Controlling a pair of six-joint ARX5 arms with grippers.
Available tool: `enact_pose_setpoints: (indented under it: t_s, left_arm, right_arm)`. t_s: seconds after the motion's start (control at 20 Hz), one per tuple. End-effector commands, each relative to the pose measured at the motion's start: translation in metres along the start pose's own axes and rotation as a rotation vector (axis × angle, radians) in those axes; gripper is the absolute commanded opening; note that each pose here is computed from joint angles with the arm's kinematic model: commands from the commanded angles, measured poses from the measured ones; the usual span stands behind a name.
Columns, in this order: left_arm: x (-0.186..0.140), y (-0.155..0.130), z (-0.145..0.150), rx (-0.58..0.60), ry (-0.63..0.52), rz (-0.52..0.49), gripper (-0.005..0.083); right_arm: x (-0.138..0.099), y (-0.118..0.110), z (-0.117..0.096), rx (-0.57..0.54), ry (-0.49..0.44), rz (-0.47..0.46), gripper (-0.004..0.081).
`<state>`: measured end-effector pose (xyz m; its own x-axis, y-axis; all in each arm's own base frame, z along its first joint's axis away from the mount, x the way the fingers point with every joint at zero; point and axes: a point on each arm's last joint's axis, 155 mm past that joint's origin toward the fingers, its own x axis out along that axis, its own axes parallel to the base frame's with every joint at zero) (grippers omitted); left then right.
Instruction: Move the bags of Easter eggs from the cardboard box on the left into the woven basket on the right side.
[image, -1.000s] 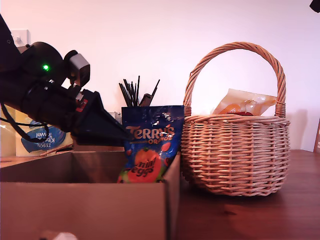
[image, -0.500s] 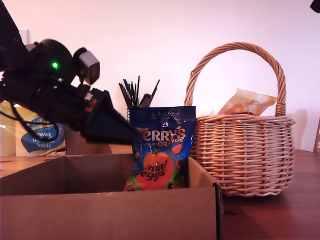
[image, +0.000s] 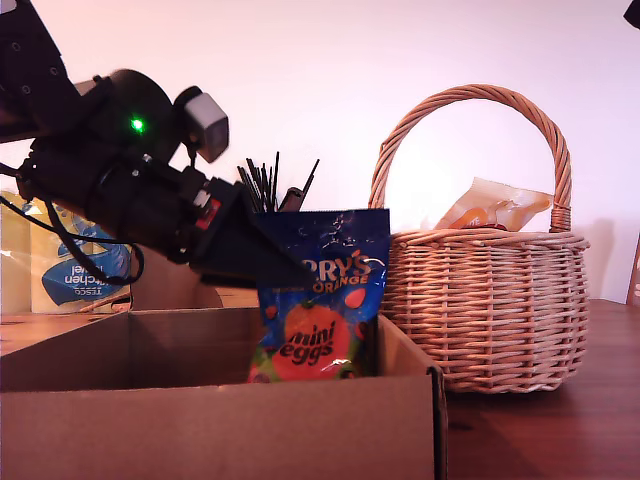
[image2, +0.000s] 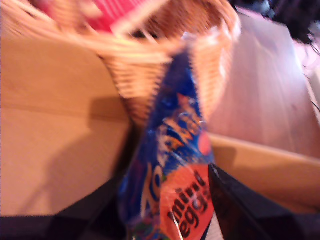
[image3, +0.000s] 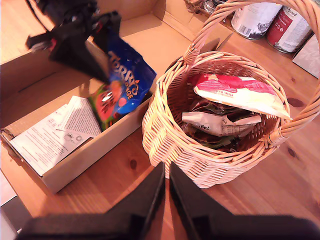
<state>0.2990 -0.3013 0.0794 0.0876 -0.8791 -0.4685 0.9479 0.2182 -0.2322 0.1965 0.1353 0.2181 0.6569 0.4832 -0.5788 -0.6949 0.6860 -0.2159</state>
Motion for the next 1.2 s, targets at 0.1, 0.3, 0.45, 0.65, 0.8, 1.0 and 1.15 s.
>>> enact_pose_setpoints:
  t_s: [0.1,0.3,0.45,0.65,0.8,1.0,1.15]
  left_arm:
    - [0.0,-0.002,-0.005,-0.001,0.018,-0.002,0.0329]
    - [0.004,-0.004,-0.011,-0.011,0.046,0.005,0.0251]
    - [0.009,-0.005,-0.019,-0.007,0.089,0.028,0.0251]
    - [0.016,-0.007,-0.026,0.029,0.13,0.05,0.0251]
    - [0.022,-0.005,-0.036,0.026,0.167,0.071,0.0251]
    - [0.024,-0.003,-0.039,0.028,0.18,0.084,0.0066]
    - [0.022,0.0,-0.037,0.032,0.171,0.093,-0.0024]
  right_arm:
    - [-0.001,-0.001,0.002,-0.003,-0.006,-0.002,-0.0013]
    - [-0.001,-0.001,0.002,-0.003,-0.006,-0.002,-0.0013]
    - [-0.001,-0.001,0.002,-0.003,-0.007,-0.001,-0.0013]
    - [-0.001,-0.001,0.002,-0.003,-0.007,-0.001,-0.0013]
    - [-0.001,-0.001,0.002,-0.003,-0.007,-0.001,-0.0013]
    - [-0.001,-0.001,0.002,-0.003,-0.008,-0.001,-0.0013]
    - [-0.001,-0.001,0.002,-0.003,-0.008,-0.001,-0.0013]
